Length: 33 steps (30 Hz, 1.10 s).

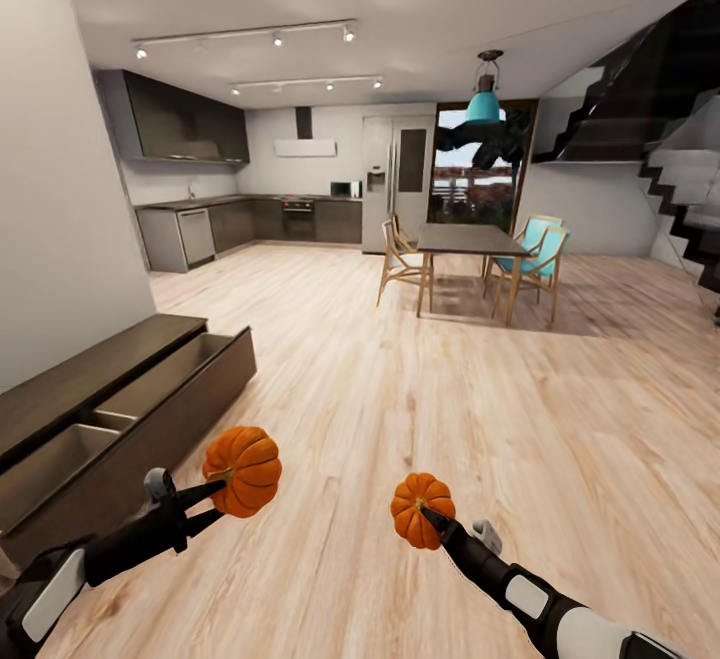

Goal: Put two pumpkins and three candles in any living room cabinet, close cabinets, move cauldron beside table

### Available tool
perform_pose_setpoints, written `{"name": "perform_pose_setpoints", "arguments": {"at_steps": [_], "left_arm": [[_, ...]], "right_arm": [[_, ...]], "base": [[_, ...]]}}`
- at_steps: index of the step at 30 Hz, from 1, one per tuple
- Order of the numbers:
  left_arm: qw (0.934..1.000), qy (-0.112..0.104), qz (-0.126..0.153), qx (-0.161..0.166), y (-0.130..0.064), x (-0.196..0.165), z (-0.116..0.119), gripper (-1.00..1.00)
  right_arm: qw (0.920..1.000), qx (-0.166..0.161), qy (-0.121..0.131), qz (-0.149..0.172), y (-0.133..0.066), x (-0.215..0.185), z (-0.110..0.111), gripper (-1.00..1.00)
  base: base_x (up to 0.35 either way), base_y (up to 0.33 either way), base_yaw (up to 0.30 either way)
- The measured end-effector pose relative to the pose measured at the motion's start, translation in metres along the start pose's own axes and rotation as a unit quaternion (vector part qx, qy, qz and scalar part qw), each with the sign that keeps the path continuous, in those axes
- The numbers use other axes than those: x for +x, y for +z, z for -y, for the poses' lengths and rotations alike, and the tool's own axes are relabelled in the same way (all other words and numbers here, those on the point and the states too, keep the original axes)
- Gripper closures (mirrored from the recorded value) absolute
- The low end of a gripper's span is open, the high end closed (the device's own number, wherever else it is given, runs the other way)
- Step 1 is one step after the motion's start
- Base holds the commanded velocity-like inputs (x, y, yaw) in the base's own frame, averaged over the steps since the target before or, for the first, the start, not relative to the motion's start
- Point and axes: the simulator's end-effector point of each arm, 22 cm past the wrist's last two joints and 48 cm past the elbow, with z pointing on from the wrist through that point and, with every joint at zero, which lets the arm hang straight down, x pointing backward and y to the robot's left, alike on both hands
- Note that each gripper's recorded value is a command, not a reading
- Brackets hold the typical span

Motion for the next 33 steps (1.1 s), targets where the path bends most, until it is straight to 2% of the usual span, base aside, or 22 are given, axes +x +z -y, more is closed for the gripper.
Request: {"name": "perform_pose_setpoints", "arguments": {"at_steps": [11,33], "left_arm": [[1.0000,-0.004,-0.001,-0.003,0.0004,0.0013,-0.0045,1.00],[1.0000,-0.008,-0.003,0.002,0.0059,0.0053,-0.0046,1.00]], "right_arm": [[1.0000,0.003,0.001,0.000,0.0009,0.0013,0.0044,1.00],[1.0000,0.005,-0.001,0.001,0.0012,0.0015,0.0054,1.00]], "base": [[0.284,-0.148,-0.230],[0.309,-0.103,-0.008]]}}
